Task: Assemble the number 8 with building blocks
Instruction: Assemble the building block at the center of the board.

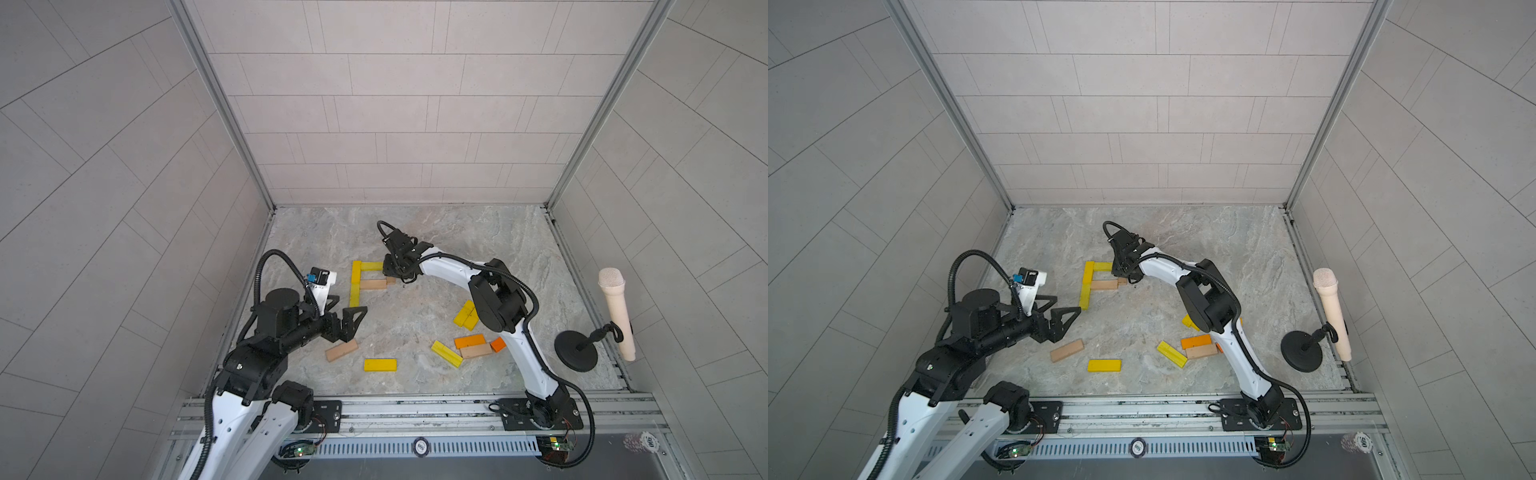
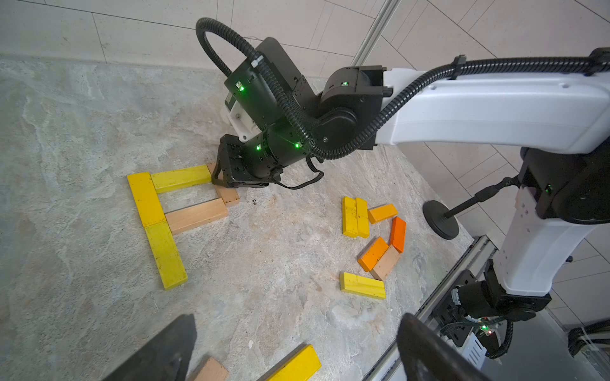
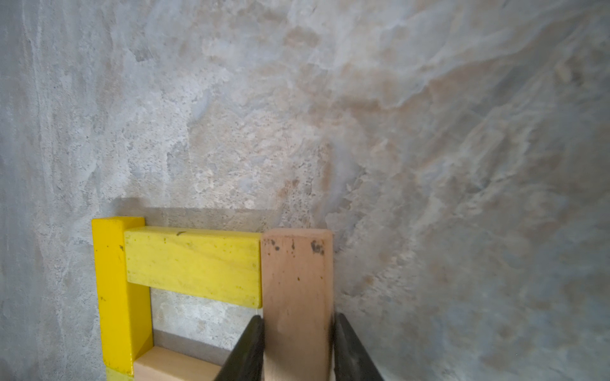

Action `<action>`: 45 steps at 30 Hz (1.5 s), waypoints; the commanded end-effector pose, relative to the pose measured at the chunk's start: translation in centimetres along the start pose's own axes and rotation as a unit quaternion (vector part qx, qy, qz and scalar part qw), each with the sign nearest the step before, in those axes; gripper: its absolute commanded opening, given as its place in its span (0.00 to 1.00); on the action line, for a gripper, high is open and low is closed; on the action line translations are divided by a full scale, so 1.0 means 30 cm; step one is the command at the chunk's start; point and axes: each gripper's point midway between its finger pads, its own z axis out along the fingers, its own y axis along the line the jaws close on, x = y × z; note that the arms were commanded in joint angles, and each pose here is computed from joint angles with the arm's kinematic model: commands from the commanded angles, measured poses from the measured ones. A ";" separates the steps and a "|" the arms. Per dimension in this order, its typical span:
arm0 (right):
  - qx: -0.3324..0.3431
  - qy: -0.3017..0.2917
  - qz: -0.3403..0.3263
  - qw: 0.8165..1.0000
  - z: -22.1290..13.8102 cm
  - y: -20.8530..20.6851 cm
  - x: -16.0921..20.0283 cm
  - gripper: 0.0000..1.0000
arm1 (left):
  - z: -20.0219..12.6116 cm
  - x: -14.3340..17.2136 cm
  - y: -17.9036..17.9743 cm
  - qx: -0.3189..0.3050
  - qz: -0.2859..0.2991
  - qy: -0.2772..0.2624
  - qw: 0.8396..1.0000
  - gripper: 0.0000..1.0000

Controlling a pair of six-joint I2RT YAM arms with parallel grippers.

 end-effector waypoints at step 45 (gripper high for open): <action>-0.014 0.008 -0.209 0.978 -0.327 -0.009 0.362 0.61 | 0.001 0.005 0.012 -0.009 -0.001 -0.002 1.000 1.00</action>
